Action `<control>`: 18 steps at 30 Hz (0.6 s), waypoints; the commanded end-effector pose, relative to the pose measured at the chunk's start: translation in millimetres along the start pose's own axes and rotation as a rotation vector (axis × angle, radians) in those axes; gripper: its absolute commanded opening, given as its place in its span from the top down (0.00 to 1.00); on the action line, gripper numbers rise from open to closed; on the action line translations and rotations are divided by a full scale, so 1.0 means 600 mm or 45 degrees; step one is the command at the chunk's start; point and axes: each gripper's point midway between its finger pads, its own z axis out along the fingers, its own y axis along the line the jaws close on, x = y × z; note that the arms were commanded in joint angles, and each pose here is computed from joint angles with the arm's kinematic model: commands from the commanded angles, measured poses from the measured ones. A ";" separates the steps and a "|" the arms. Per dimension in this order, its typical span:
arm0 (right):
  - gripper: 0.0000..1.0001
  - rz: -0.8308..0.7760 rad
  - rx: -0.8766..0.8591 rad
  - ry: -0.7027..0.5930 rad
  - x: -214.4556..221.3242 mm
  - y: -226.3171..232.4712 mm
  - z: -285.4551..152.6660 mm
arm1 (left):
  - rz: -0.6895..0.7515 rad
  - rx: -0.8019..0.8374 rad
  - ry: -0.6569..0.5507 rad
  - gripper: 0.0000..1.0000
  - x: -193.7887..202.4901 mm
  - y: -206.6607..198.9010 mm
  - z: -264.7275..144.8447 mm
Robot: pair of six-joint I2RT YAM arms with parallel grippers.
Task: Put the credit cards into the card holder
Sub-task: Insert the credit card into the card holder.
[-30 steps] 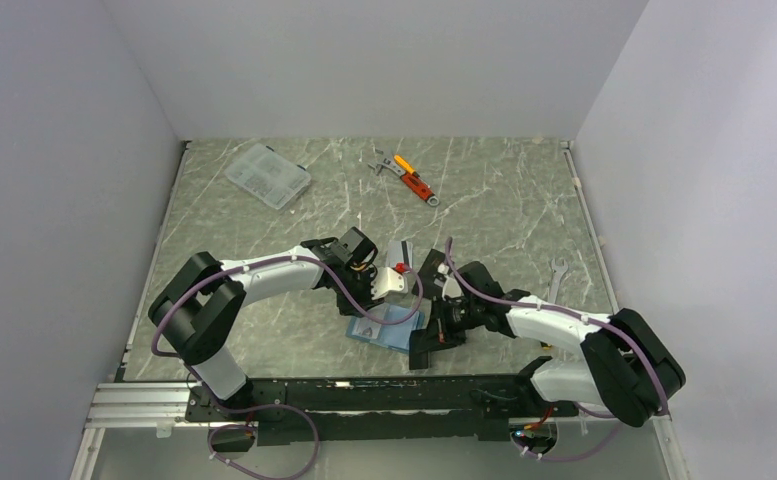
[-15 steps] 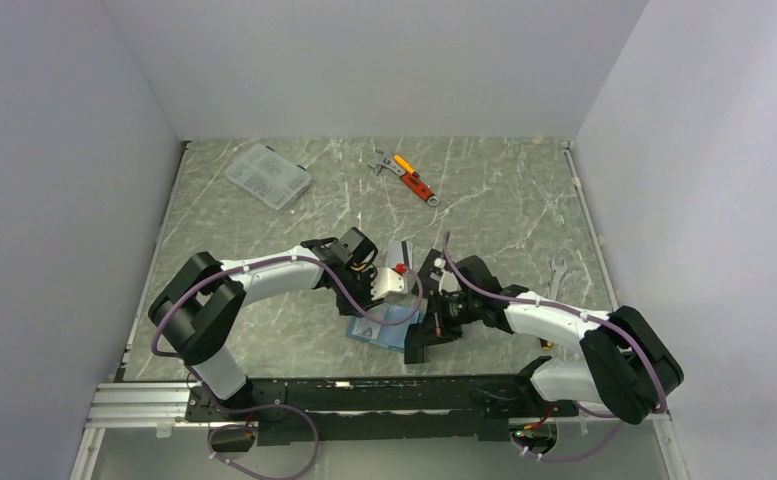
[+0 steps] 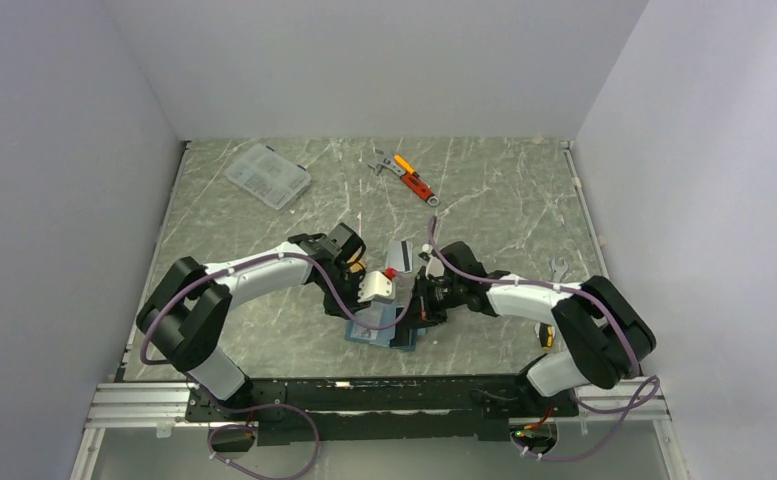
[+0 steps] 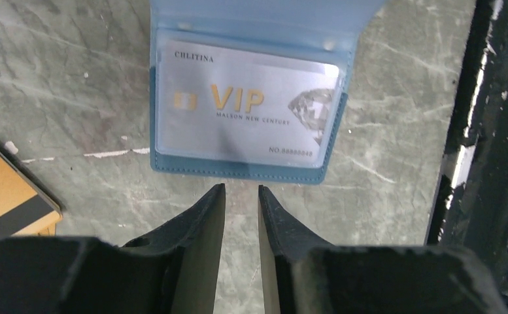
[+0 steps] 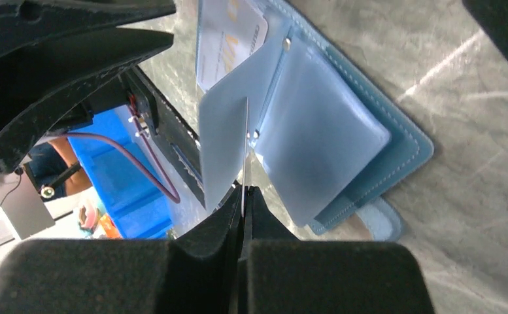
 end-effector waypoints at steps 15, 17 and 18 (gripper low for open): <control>1.00 -0.064 -0.054 -0.046 -0.053 0.035 0.047 | 0.158 0.109 -0.098 0.64 -0.019 -0.025 -0.076; 1.00 -0.060 -0.052 -0.044 -0.057 0.035 0.055 | 0.178 0.085 -0.118 0.63 -0.026 -0.022 -0.082; 1.00 -0.058 -0.049 -0.040 -0.058 0.035 0.060 | 0.188 0.077 -0.132 0.63 -0.031 -0.021 -0.084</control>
